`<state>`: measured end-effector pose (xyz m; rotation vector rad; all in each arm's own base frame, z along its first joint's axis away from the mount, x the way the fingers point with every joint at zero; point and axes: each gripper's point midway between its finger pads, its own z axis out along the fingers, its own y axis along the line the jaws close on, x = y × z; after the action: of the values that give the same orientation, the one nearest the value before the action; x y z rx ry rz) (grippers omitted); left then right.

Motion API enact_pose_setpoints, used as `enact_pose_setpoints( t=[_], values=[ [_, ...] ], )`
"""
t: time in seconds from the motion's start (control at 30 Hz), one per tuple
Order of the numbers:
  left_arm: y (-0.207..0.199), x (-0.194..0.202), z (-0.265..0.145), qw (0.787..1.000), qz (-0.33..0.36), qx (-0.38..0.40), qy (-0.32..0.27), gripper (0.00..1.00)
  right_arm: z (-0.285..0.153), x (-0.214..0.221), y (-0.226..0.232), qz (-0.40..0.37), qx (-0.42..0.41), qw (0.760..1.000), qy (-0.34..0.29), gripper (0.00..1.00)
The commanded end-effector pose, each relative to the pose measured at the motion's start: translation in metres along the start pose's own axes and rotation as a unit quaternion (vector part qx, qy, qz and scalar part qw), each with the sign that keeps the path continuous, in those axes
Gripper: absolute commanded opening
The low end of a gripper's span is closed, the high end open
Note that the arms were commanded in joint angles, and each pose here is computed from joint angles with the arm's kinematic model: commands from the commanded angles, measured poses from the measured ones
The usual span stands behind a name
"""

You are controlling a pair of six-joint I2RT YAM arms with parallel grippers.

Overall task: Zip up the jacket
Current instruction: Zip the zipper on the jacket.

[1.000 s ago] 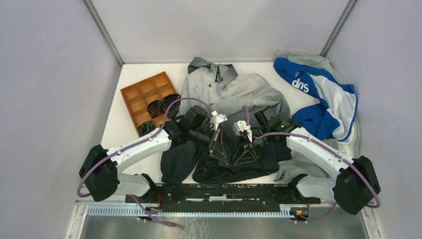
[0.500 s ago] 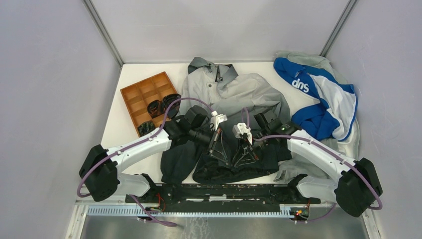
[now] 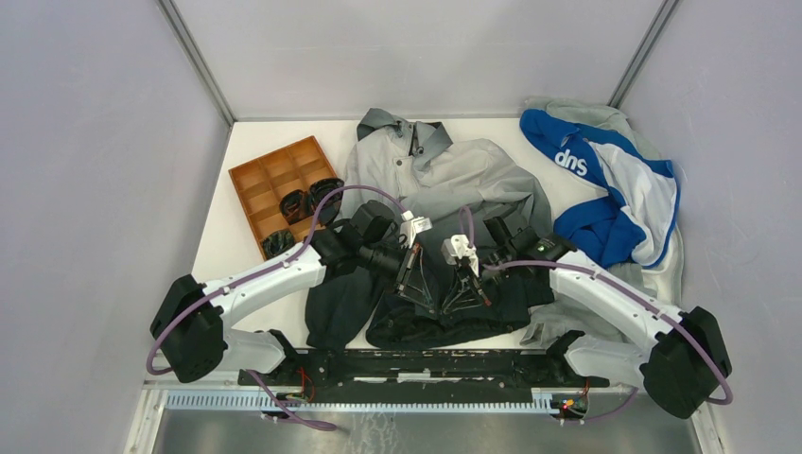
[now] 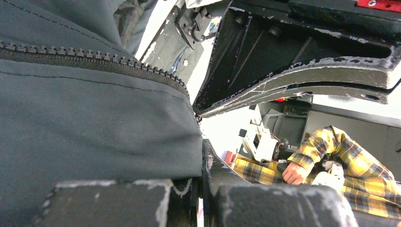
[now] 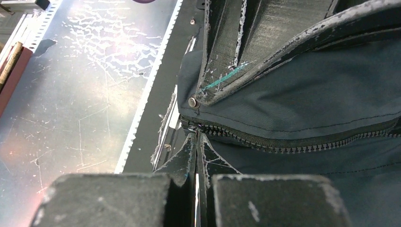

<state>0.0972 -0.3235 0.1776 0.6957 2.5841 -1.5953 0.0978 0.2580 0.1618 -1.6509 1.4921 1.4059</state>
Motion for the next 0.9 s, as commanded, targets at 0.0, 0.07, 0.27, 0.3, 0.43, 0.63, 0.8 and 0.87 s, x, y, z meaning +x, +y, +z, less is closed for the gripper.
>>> enact_pose_setpoints(
  t=[0.0,0.07,0.27,0.3,0.43,0.63,0.8,0.87],
  values=[
    [-0.017,0.002,-0.003,0.999,0.029,0.031,0.013,0.02,-0.004,-0.006,-0.004,-0.040,0.021,0.999,0.005,0.00],
    [-0.017,0.003,-0.003,0.999,0.027,0.030,0.013,0.02,-0.006,-0.008,-0.007,-0.053,0.034,0.998,0.008,0.00],
    [-0.016,0.004,-0.002,0.999,0.027,0.031,0.016,0.02,-0.014,-0.018,-0.022,-0.097,0.089,0.991,0.015,0.00],
    [-0.016,0.004,-0.002,0.999,0.026,0.032,0.016,0.02,-0.016,-0.018,-0.025,-0.104,0.100,0.989,0.020,0.00],
    [-0.016,0.005,-0.002,0.999,0.025,0.033,0.019,0.02,-0.021,-0.019,-0.033,-0.128,0.135,0.982,0.032,0.00],
    [-0.014,0.006,0.000,0.999,0.022,0.031,0.022,0.02,-0.024,-0.018,-0.040,-0.143,0.163,0.975,0.043,0.00],
    [-0.008,0.002,0.000,1.000,0.021,0.011,0.014,0.02,-0.020,-0.015,-0.032,-0.136,0.145,0.979,0.038,0.00],
    [-0.003,-0.002,0.000,1.000,0.021,-0.010,0.001,0.07,-0.020,-0.014,-0.032,-0.133,0.145,0.980,0.038,0.00]
  ],
)
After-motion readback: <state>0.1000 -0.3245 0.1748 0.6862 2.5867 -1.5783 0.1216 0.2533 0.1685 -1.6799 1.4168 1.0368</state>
